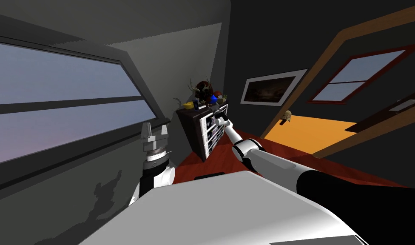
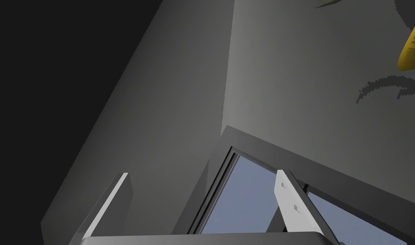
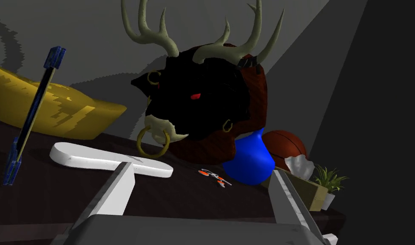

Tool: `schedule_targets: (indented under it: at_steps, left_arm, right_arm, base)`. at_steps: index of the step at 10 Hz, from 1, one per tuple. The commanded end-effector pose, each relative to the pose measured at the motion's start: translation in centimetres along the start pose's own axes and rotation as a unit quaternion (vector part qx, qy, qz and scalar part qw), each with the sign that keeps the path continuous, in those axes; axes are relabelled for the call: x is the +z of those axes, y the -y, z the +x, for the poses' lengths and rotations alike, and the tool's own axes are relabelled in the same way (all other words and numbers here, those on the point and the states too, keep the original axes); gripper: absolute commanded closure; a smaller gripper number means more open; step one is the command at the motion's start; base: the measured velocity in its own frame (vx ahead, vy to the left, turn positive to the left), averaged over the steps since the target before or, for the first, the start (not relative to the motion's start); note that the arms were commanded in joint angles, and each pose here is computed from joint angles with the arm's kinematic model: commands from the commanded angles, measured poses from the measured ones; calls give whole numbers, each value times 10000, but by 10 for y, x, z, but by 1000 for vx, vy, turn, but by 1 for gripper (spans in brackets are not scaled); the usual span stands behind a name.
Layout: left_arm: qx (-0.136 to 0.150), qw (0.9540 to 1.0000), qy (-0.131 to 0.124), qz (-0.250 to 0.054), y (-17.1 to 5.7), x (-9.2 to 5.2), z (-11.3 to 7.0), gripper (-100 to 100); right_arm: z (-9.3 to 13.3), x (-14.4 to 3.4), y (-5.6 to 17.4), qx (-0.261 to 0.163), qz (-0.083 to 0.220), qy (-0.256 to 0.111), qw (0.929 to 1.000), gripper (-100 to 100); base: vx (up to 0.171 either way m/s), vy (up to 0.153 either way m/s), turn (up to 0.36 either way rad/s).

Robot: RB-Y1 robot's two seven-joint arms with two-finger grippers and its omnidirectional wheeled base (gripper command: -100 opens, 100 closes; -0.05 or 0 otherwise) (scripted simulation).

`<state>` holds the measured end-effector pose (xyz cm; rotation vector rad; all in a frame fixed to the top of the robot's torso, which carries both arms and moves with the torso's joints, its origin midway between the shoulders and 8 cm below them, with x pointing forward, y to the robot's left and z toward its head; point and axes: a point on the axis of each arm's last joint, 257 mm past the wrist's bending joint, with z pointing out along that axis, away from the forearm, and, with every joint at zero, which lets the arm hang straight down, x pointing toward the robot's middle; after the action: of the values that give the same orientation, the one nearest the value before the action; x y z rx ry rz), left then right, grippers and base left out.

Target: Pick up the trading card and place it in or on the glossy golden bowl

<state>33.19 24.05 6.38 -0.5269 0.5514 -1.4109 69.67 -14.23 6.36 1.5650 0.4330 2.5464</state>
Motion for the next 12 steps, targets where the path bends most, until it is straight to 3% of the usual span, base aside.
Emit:
schedule_targets:
  at_steps: [1, 2, 3, 4, 7, 8, 11, 12]
  left_arm:
    - [0, 10000, 0, 0, 0, 0, 0, 0]
    - [0, 10000, 0, 0, 0, 0, 0, 0]
    - [0, 10000, 0, 0, 0, 0, 0, 0]
    - [0, 10000, 0, 0, 0, 0, 0, 0]
    - [0, 10000, 0, 0, 0, 0, 0, 0]
    - [0, 10000, 0, 0, 0, 0, 0, 0]
    - [0, 10000, 0, 0, 0, 0, 0, 0]
    - [0, 10000, 0, 0, 0, 0, 0, 0]
  right_arm:
    - [14, 12, 9, 183, 80, -23, 9998, -100]
    - [8, 19, 21, 506, 198, 157, 9984, -100]
    - [20, 26, 22, 497, 213, 74, 9985, -100]
    - [14, 33, 36, 798, 334, 271, 9959, -100]
    - [31, 49, 51, 1064, 478, 301, 9927, -100]
    - [28, 52, 64, 1330, 586, 453, 9883, -100]
    - [44, 67, 80, 1523, 733, 535, 9842, -100]
    - [44, 71, 93, 1714, 839, 697, 9791, -100]
  base:
    - [5, -84, 96]
    - [3, -110, 138]
    - [9, -96, 96]
    - [23, -91, 143]
    - [11, -87, 110]
    - [15, -84, 136]
    - [7, -92, 110]
    - [9, -82, 119]
